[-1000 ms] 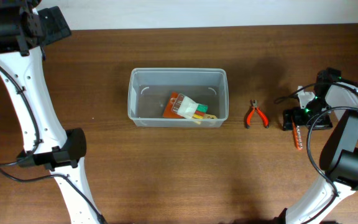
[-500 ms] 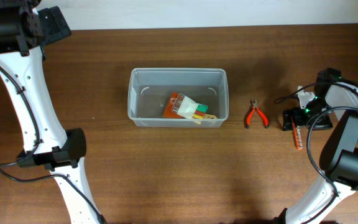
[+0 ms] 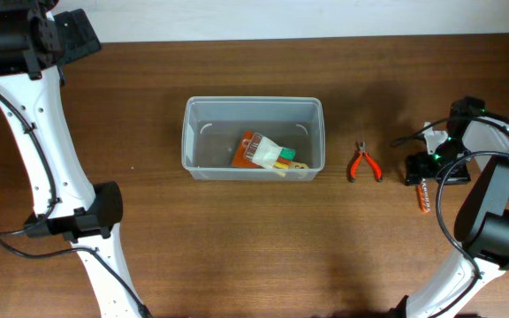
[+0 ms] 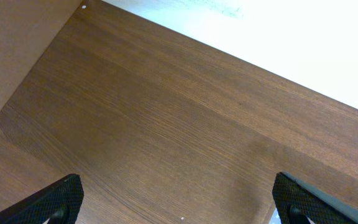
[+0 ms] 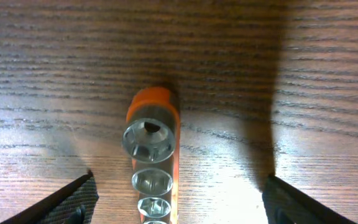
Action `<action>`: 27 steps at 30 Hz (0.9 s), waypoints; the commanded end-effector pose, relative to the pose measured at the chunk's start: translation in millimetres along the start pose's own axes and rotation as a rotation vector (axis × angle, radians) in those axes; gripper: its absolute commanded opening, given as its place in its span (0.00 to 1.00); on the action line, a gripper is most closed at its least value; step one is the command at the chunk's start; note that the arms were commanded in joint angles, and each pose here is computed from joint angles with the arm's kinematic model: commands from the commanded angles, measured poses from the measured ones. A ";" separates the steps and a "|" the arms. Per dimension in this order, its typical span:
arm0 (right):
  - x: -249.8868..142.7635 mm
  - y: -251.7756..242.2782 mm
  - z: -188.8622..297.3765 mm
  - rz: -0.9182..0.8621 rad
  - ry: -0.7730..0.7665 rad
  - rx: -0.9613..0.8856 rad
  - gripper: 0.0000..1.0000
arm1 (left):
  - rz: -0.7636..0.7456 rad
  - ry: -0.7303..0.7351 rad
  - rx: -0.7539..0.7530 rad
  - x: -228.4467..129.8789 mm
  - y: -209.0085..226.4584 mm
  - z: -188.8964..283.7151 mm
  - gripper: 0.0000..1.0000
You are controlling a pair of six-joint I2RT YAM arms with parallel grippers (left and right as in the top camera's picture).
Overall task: Pack container
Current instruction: 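Lower the right gripper and close it on the orange socket rail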
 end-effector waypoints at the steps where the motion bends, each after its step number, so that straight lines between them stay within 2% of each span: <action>1: -2.3 0.0 -10.0 -0.014 0.020 0.025 0.81 | 0.000 -0.033 0.008 3.4 6.4 13.3 0.99; 9: -2.2 0.0 -10.0 -0.041 0.019 0.024 0.75 | 0.000 -0.033 0.008 3.4 6.4 13.3 0.99; 11: -2.3 0.0 -10.0 -0.041 0.020 0.025 0.71 | 0.000 -0.033 0.008 3.4 6.4 13.3 0.99; 13: -2.2 0.0 -10.0 -0.041 0.019 0.025 0.63 | 0.000 -0.033 0.008 3.4 6.4 13.3 0.99; 18: -0.1 0.3 -10.0 -0.041 0.000 0.035 0.58 | 0.000 -0.033 0.008 3.4 6.4 13.3 0.99; 27: 1.3 -0.6 -10.0 -0.041 -0.009 0.029 0.44 | 0.000 -0.033 0.008 3.4 6.4 13.3 0.99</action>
Point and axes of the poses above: each gripper's point midway between its finger pads, its own z axis back along the fingers, its own y axis along the line the jaws close on, x = y × z, the point moved 10 cm from there along z, back along the fingers, and after that the axes turned 10 degrees about z, right-handed, at the moved point
